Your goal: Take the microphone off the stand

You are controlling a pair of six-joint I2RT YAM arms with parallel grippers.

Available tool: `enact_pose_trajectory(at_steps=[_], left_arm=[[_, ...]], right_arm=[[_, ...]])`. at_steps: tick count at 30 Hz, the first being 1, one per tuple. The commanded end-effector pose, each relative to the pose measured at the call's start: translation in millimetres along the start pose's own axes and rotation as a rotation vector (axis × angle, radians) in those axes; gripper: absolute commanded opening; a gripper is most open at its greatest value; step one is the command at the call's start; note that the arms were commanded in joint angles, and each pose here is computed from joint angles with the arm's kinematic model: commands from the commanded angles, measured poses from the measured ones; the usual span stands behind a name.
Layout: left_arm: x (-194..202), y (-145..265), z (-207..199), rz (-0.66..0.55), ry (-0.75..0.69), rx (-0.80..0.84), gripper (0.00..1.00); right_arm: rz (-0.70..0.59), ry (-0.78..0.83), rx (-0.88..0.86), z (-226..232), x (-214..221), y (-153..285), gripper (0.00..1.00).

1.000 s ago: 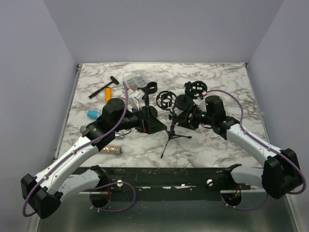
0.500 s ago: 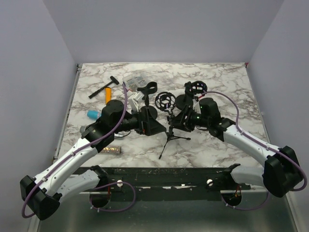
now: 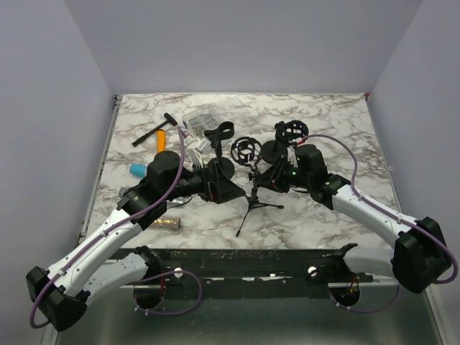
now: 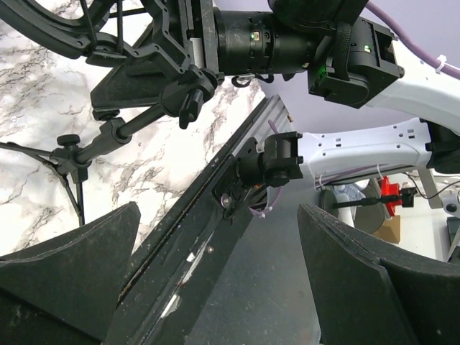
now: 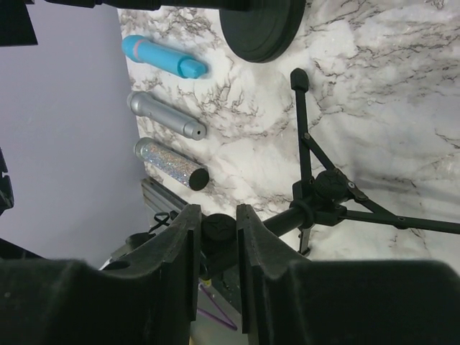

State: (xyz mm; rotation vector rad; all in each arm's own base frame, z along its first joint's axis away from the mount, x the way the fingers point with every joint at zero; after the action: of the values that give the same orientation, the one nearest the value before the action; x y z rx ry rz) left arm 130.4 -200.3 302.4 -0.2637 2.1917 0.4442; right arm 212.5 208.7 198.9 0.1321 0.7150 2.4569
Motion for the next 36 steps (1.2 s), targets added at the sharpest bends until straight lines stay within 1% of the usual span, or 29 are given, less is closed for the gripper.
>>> enact_pose_trajectory(at_steps=[1, 3, 4, 5, 9, 12, 13, 14, 15, 16, 18, 21, 25, 29, 36], left_arm=[[2.8, 0.7, 1.6, -0.003, -0.005, -0.014, 0.93], [2.9, 1.2, 0.9, -0.002, -0.004, -0.011, 0.93], [2.7, 1.7, 0.6, -0.005, -0.005, -0.011, 0.93], [3.0, 2.3, 0.4, -0.005, -0.005, -0.011, 0.93], [3.7, 4.2, -0.2, -0.005, -0.004, -0.015, 0.93], [4.7, 6.3, -0.7, -0.007, -0.005, -0.018, 0.93], [4.8, 7.3, -1.1, -0.01, -0.005, -0.018, 0.93], [5.4, 7.8, -1.0, -0.01, -0.003, -0.02, 0.93], [5.4, 8.6, -1.6, -0.013, -0.004, -0.02, 0.93], [5.7, 9.0, -1.6, -0.015, -0.002, -0.02, 0.93], [6.3, 9.3, -1.7, -0.017, -0.001, -0.018, 0.93], [7.3, 9.6, -1.7, -0.022, 0.003, -0.013, 0.93], [8.3, 11.1, -2.3, -0.028, 0.002, -0.008, 0.93], [9.5, 12.4, -2.1, -0.03, 0.0, -0.011, 0.93], [9.5, 12.4, -1.8, -0.03, -0.006, -0.012, 0.93]], right_arm=[[-0.02, 0.003, 0.0, -0.7, -0.4, -1.1, 0.22], [-0.014, -0.012, 0.004, -8.2, 1.9, -2.8, 0.11], [-0.009, -0.015, -0.01, -12.4, 3.4, -3.7, 0.05], [-0.008, -0.015, -0.041, -14.1, 4.5, -4.7, 0.01], [0.059, -0.014, -0.179, -23.9, 14.9, -6.6, 0.01], [0.057, -0.016, -0.195, -29.1, 17.1, -5.3, 0.01], [0.045, -0.013, -0.186, -27.7, 16.0, -3.8, 0.03], [0.029, -0.001, -0.17, -26.1, 14.3, -2.3, 0.11], [0.007, 0.008, -0.146, -22.9, 11.6, -0.3, 0.26], [-0.011, 0.015, -0.112, -21.8, 9.4, 1.7, 0.37], [-0.046, 0.029, -0.063, -15.6, 4.9, 6.9, 0.45], [-0.044, 0.03, -0.009, -8.6, 3.3, 12.2, 0.49], [-0.008, 0.003, 0.009, -3.8, 5.3, 11.7, 0.49], [-0.028, -0.016, 0.004, 1.6, 4.9, 13.8, 0.49], [0.003, -0.025, 0.025, 6.3, 16.2, 6.9, 0.5]])
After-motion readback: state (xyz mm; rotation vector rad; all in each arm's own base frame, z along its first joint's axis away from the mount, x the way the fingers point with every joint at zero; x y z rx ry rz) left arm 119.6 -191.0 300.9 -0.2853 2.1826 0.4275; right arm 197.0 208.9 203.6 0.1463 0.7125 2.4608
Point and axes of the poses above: each gripper's point midway between its finger pads, its own y axis back along the fingers, its own z axis along the line the jaws close on, x = y × z, the point moved 8 cm from there along y, back along the fingers, and after that the axes turned 15 degrees about -y, right-handed, at the moved point
